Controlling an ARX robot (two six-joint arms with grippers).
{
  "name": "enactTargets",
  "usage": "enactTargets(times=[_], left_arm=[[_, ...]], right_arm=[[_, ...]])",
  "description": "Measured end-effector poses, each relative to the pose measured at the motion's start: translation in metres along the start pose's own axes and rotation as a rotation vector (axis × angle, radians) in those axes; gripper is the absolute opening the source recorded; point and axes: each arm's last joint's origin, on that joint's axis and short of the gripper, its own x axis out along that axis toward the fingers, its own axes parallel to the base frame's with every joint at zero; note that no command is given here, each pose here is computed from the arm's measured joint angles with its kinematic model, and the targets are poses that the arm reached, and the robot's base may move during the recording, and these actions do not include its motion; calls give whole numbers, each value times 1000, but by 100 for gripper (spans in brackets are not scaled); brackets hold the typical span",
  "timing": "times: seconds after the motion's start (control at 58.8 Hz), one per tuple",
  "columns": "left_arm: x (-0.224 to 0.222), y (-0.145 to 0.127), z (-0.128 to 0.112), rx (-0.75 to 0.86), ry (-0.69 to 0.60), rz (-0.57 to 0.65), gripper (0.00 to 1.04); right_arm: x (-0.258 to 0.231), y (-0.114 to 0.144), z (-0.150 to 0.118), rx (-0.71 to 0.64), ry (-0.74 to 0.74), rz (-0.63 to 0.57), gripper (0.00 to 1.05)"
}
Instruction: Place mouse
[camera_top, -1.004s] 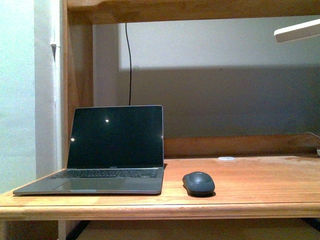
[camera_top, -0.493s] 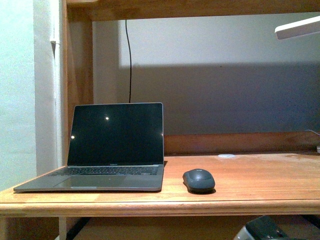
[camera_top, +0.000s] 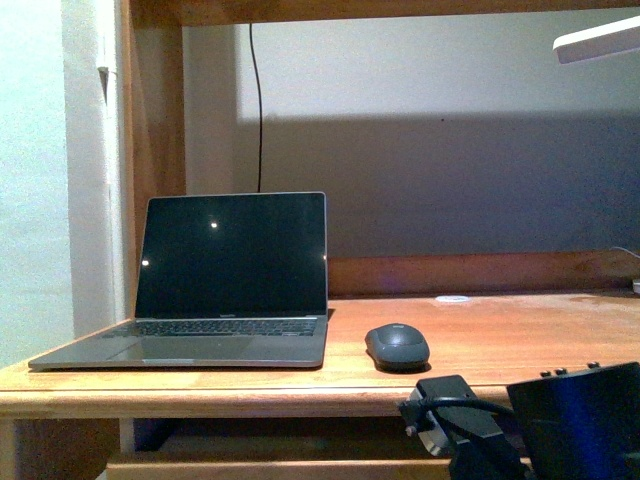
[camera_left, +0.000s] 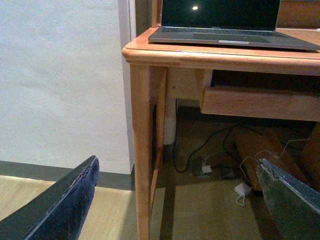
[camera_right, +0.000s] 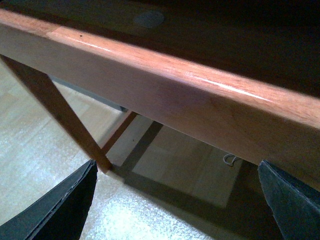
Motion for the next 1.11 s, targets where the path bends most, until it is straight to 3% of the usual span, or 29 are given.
enactTargets(times=[0.408,0.425,0.528,0.715,0.919,1.106], left_arm=[[0,0,0,0,0,0,97],[0,0,0,0,0,0,97],[0,0,0,0,0,0,97],[0,0,0,0,0,0,97],[0,0,0,0,0,0,97],[0,0,0,0,0,0,97]], right_arm=[[-1,-3,3,50,-15,13,97],[-35,-17,13,39,-62,15,97],[-74,-32,19,42,-112,9,97],[-155,-57,2,94,-145,-8,97],[-244,-57,-33,198,-217,14,97],[-285,-46,-61,278,-281,14,97]])
